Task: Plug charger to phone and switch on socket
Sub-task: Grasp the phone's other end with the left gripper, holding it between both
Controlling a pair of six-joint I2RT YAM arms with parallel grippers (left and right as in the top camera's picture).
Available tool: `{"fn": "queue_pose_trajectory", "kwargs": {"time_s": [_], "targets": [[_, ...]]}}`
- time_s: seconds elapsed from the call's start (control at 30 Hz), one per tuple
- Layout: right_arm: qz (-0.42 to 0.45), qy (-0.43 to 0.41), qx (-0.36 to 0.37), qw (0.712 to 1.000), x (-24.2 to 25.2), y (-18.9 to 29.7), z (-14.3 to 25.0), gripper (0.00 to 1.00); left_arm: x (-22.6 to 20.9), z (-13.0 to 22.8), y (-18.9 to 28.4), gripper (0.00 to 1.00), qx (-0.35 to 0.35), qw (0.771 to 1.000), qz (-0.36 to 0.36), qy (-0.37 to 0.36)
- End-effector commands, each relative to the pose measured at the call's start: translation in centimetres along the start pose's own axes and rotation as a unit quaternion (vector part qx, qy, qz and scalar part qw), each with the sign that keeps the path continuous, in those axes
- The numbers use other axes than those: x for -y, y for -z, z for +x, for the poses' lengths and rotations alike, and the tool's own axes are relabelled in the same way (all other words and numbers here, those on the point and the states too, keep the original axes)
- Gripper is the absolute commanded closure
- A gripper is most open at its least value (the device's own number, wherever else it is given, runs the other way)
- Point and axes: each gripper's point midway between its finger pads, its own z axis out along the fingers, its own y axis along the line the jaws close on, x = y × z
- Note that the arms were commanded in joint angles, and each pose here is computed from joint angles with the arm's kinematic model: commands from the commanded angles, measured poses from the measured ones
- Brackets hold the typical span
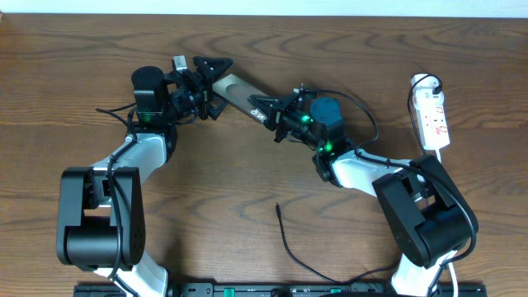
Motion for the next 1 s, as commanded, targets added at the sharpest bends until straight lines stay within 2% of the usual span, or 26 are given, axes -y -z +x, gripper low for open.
{"fn": "queue_pose_trajectory", "kwargs": {"time_s": [0.0, 0.17, 0.43, 0.5, 0.63, 0.97], "targets": [[-0.014, 0.006, -0.014, 1.000, -0.9, -0.5, 1.6, 0.99, 0.5, 0.4, 0.1, 0.00, -0.005, 1.000, 0.004, -0.003], [-0.018, 0.025, -0.016, 0.999, -0.6, -1.1, 2.8, 0.99, -0.8, 0.4, 0.1, 0.00, -0.004, 1.000, -0.018, 0.023], [-0.020, 0.046, -0.011, 0.999, -0.6, -1.2, 2.9, 0.99, -1.1, 0.4, 0.2, 0.01, -0.004, 1.000, -0.024, 0.020], [-0.021, 0.046, -0.007, 0.999, -0.6, -1.2, 2.8, 0.99, -1.1, 0.4, 0.2, 0.11, -0.004, 1.000, -0.024, 0.020], [-0.023, 0.058, -0.001, 0.998, -0.7, -1.2, 2.6, 0.99, -1.1, 0.4, 0.2, 0.19, -0.004, 1.000, -0.024, 0.020], [-0.033, 0.096, 0.032, 0.994, -1.1, -1.2, 1.5, 0.99, -1.2, -0.4, 0.2, 0.20, 0.021, 0.999, -0.027, 0.019]]}}
